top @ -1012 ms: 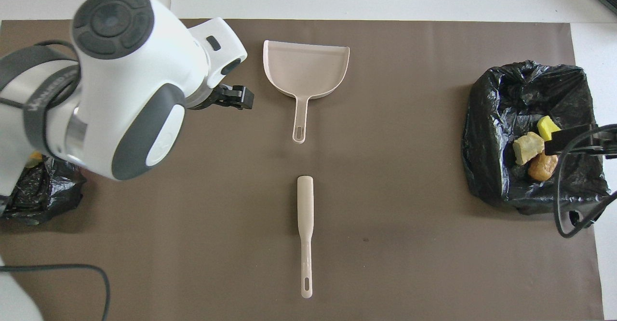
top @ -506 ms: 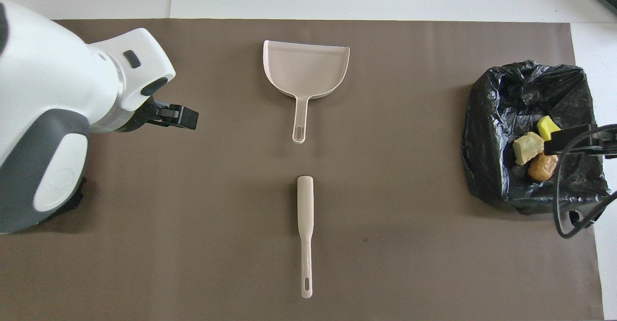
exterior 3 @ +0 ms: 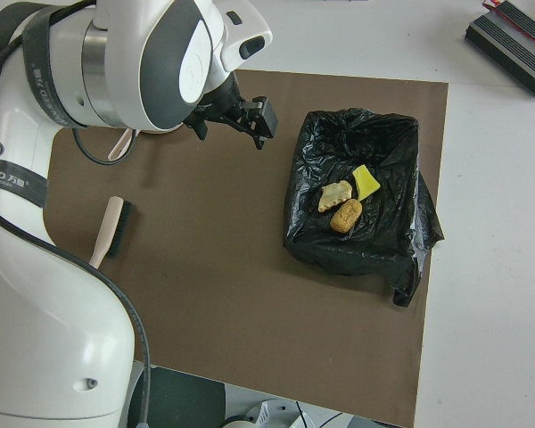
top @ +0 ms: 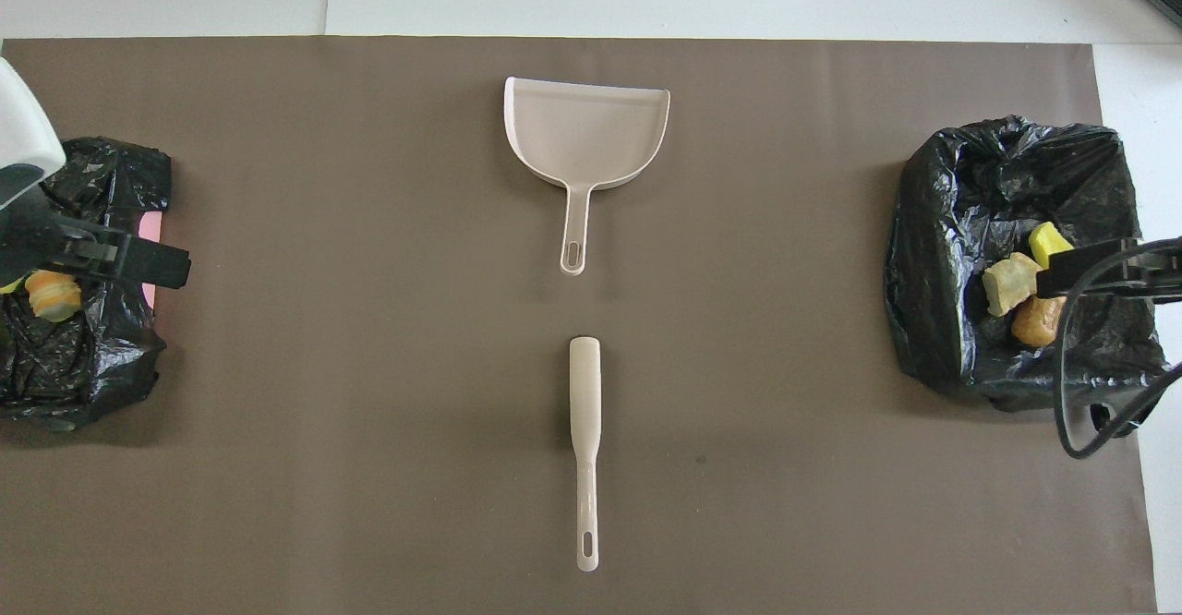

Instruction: Sweep and dump trash in bin

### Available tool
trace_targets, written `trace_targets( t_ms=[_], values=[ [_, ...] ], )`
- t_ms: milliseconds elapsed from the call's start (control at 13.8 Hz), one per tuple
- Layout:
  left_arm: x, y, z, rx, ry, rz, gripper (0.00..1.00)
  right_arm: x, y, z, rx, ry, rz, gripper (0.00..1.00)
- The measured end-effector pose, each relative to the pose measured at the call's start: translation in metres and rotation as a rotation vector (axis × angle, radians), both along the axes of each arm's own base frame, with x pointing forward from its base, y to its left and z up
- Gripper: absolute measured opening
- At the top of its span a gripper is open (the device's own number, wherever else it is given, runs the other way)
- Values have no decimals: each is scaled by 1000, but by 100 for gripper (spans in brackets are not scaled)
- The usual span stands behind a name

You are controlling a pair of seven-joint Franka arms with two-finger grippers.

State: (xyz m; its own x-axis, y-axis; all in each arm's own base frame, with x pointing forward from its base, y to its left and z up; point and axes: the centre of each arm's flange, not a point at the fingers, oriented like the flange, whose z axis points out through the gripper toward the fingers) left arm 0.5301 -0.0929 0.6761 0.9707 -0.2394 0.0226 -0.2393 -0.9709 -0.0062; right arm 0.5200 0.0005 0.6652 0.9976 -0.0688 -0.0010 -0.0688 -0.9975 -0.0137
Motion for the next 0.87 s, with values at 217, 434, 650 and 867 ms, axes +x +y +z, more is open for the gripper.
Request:
trace_targets(
  t_ms=[217, 434, 650, 867],
  values=[
    [15, 20, 8, -3, 23, 31, 100, 0, -11, 0, -8, 0, -20, 100],
    [17, 26, 13, -5, 11, 8, 100, 0, -17, 0, -5, 1, -30, 100],
    [10, 29, 8, -4, 10, 2, 100, 0, -4, 0, -4, 1, -3, 100],
    [0, 29, 2, -4, 4, 2, 100, 0, -6, 0, -3, 1, -7, 100]
  ],
)
